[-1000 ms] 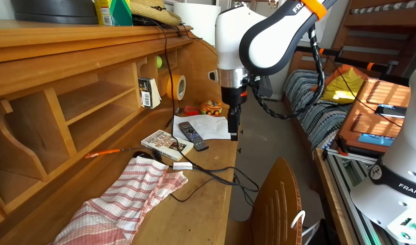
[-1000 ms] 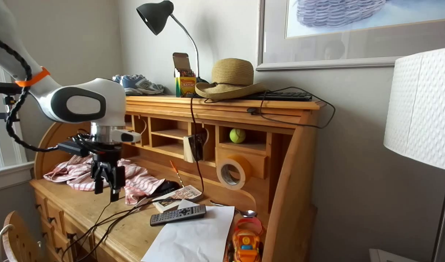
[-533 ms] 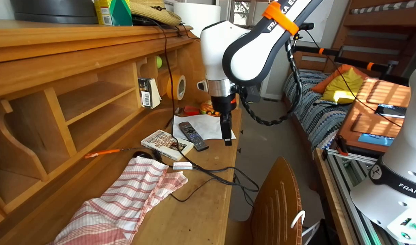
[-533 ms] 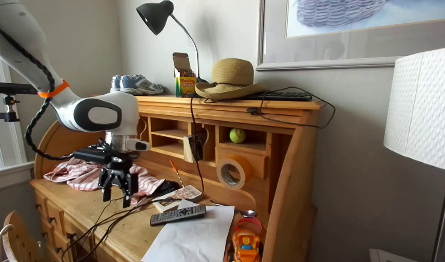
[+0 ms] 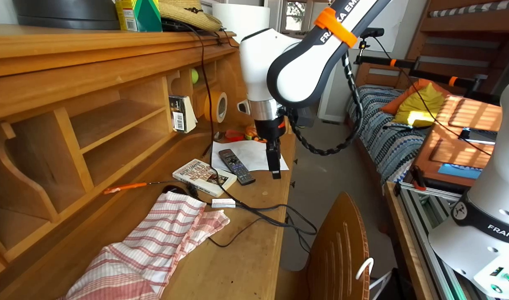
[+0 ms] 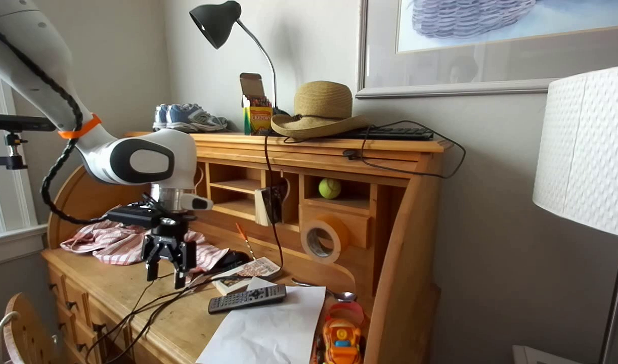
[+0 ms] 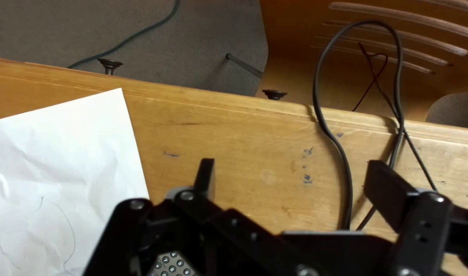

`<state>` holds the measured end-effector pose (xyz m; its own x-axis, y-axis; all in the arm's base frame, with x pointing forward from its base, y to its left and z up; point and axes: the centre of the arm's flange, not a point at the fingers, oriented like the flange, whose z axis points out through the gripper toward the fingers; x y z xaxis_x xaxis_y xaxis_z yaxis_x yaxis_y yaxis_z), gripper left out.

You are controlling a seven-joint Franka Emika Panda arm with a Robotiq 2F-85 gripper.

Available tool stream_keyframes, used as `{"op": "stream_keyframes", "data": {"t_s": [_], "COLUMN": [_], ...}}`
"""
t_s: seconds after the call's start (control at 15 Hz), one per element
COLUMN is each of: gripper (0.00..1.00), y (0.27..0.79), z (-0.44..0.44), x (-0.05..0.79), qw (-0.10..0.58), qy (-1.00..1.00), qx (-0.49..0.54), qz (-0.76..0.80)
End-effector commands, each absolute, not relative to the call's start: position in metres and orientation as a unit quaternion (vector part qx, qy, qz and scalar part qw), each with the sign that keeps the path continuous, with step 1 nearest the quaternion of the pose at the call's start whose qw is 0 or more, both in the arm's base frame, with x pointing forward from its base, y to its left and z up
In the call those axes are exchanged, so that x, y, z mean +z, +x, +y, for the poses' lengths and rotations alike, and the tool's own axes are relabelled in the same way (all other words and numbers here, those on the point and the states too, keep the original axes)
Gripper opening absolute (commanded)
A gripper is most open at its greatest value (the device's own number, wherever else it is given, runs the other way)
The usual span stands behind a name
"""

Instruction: Take the hat off of the shelf and put it on the desk

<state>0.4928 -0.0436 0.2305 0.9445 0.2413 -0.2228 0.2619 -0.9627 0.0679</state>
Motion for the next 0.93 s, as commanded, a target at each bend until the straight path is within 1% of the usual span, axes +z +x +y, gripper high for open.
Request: {"op": "stream_keyframes", "data": {"t_s": [0.0,0.27,0.8,0.87], "gripper": [1.0,1.0,1.0,0.97], "y": [0.51,0.527,0.544,0.545], "z": [-0.023,-0.005,0.017,0.019], "x": [0.203,0.187,0.149,0.146], "qw": [0.061,0.064,0.065,0.062], "qy": [0.984,0.983,0.977,0.977], "qx": [-0.09,-0.049,-0.039,-0.039], "qz": [0.141,0.165,0.199,0.201]}}
